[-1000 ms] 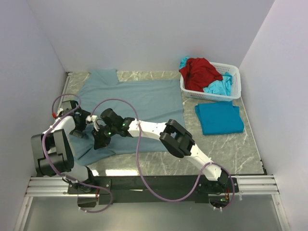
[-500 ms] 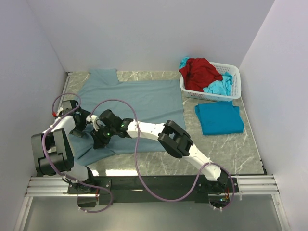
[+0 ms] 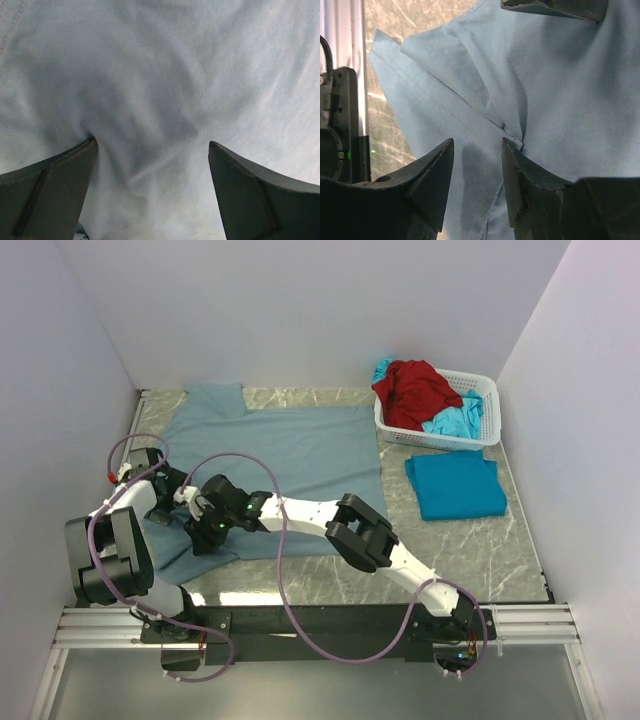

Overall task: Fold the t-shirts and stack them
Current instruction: Flatten the tshirt out

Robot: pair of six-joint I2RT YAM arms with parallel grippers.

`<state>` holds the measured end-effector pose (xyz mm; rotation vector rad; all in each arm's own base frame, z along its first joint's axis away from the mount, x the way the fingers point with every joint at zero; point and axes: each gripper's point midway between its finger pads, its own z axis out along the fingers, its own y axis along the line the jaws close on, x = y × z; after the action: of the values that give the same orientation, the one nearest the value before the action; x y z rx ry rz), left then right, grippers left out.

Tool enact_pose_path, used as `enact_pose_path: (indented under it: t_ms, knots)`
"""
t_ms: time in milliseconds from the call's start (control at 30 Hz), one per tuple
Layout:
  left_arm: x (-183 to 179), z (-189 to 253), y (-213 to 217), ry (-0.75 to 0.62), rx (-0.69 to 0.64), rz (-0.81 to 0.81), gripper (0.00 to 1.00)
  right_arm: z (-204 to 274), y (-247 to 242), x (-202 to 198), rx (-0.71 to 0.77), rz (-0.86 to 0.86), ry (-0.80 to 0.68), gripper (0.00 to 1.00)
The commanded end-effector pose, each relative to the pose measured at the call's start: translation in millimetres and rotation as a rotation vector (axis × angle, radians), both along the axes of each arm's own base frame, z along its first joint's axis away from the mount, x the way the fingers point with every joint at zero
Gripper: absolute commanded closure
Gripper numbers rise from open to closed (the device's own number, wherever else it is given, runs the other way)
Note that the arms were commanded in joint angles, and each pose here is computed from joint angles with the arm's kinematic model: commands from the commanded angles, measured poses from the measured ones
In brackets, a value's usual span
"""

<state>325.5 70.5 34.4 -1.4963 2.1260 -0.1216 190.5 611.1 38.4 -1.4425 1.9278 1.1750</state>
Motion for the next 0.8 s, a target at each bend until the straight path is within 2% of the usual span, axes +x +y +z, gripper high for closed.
enact_pose_path:
  t_ms: [0, 67, 100, 233, 300, 400, 633, 700, 767]
  knots:
    - [2.0, 0.3, 10.5, 0.011, 0.048, 0.005, 0.01, -12.7, -4.6, -4.1, -0.057, 0.035, -0.083, 0.5]
    - [4.4, 0.1, 9.0, 0.006, 0.042, -0.002, 0.01, -21.7, -10.8, -14.6, -0.092, 0.078, -0.106, 0.57]
    - [6.0, 1.3, 9.7, 0.005, 0.044, -0.001, 0.0, -23.4, -12.9, -16.8, -0.107, 0.078, -0.122, 0.65]
    - [7.3, 1.0, 13.8, 0.017, 0.06, 0.005, 0.01, -33.3, -24.8, -31.8, -0.15, 0.102, -0.149, 0.78]
    - [8.7, 0.3, 15.4, 0.015, 0.066, 0.008, 0.0, -31.3, -29.3, -36.0, -0.151, 0.099, -0.148, 0.91]
    - [10.0, -2.3, 16.5, 0.025, 0.067, 0.011, 0.01, -17.1, -33.4, -39.8, -0.101, 0.082, -0.156, 1.0]
    - [13.1, -5.4, 19.9, 0.039, 0.078, 0.011, 0.01, 12.2, -65.6, -60.9, -0.039, 0.068, -0.113, 1.0]
    - [14.2, -6.0, 19.9, 0.04, 0.077, 0.009, 0.01, 31.6, -64.3, -66.9, 0.037, 0.085, -0.111, 1.0]
    - [14.4, -6.8, 19.9, 0.04, 0.073, 0.011, 0.01, 28.0, -72.0, -73.4, 0.029, 0.094, -0.086, 1.0]
